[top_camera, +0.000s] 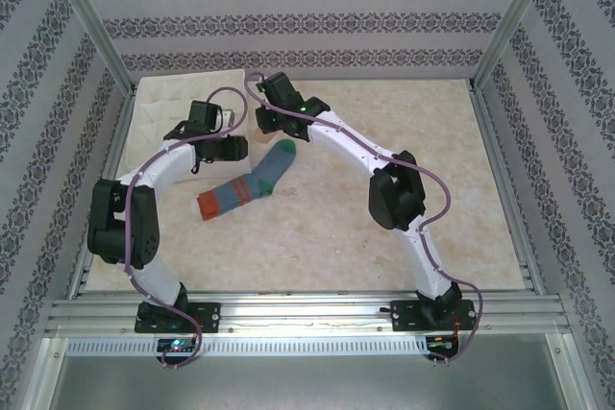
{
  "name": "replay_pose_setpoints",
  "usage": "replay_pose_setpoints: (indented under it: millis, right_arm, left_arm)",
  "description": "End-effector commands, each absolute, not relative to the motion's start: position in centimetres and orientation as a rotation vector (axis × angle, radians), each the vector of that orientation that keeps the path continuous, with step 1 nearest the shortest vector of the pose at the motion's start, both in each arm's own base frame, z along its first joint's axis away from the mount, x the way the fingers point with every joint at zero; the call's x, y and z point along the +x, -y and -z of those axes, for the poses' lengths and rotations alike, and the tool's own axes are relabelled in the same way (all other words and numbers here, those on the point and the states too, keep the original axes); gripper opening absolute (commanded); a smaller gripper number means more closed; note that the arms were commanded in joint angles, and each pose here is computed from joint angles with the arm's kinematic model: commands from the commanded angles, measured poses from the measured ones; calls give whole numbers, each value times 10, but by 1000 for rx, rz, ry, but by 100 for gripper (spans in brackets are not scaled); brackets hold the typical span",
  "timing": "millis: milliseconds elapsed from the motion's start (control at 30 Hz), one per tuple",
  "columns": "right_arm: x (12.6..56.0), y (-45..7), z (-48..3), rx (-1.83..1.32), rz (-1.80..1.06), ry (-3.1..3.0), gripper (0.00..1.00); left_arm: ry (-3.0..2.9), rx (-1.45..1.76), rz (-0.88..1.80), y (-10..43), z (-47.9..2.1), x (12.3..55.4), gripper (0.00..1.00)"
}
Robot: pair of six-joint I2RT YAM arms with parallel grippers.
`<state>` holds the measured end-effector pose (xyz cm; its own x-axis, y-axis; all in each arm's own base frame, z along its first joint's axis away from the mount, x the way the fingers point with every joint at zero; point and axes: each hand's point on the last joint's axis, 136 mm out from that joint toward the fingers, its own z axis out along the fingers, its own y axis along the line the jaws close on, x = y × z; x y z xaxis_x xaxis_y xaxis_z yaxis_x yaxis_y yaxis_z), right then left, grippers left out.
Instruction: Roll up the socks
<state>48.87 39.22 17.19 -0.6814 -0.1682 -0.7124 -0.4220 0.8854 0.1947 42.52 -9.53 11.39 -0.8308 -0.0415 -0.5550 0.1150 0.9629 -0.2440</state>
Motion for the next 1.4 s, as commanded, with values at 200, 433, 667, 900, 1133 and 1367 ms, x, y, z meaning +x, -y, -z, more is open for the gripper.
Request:
replay_pose_setpoints:
  millis: [200, 433, 667, 900, 1133, 1367]
  right_arm:
    - [475, -358, -223, -333, -462, -2228, 9]
    - [464, -368, -220, -422, -437, -2203, 9]
    - [463, -402, -219, -580, -374, -2143, 8]
    - [478, -419, -205, -655, -305, -2121, 8]
    - [481, -437, -182, -760, -301, -2109, 7]
    - [492, -438, -155, -813, -212, -2114, 7]
  left_arm:
    - [-2582, 133, 454, 145, -121, 368, 58]
    - [-2443, 210, 390, 135, -178, 367, 66]
    - [-2431, 72, 406, 105, -194, 381, 67]
    - [-2470, -120, 522, 91, -175, 399, 60]
    - [-2497, -242, 625, 83, -153, 412, 42]
    - [-2549, -288, 649, 78, -129, 415, 35]
